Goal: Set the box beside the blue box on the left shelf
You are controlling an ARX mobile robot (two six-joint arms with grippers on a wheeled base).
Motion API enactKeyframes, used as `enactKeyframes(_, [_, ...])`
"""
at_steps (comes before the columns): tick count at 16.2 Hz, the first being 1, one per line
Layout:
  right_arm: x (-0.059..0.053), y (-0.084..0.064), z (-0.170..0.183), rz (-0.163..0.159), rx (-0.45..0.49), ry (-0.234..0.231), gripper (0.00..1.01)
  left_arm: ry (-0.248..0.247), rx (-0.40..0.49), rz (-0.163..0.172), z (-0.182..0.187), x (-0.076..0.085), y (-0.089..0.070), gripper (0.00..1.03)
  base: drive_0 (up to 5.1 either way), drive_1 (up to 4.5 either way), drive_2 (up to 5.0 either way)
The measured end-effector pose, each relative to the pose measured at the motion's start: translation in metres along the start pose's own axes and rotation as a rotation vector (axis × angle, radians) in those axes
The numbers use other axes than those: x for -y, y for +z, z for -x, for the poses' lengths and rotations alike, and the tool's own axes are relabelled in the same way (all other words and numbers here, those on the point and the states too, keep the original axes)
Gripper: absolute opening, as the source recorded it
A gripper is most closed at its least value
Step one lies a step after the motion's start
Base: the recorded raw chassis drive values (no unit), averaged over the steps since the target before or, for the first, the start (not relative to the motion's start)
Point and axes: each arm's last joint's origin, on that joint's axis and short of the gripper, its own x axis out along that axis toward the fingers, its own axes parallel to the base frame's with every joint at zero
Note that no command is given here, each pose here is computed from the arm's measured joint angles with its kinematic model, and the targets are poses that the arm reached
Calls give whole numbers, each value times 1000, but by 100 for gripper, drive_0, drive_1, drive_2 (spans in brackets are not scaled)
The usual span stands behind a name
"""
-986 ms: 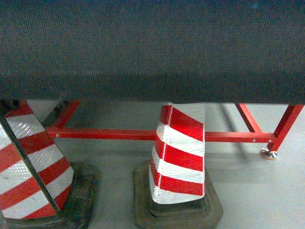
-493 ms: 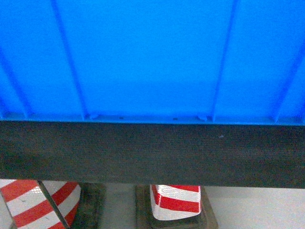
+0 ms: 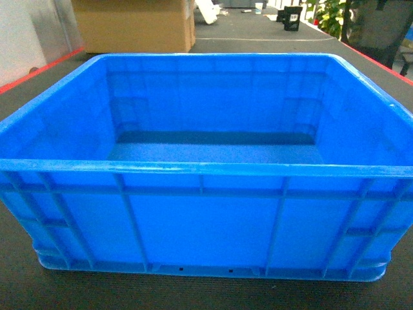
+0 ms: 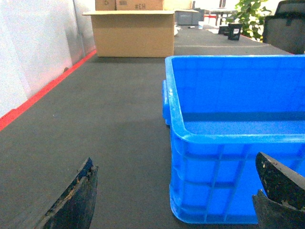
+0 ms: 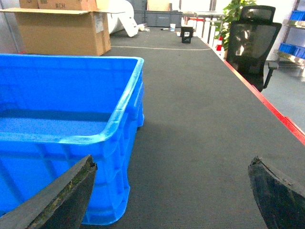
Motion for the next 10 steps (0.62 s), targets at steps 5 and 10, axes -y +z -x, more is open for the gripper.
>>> enactKeyframes(5, [0, 0, 0, 0, -2, 0, 98, 0, -1, 0, 0, 0, 0, 98, 0, 0, 0])
enactKeyframes(10, [0, 0, 0, 0, -2, 0, 98, 0, -1, 0, 0, 0, 0, 98, 0, 0, 0])
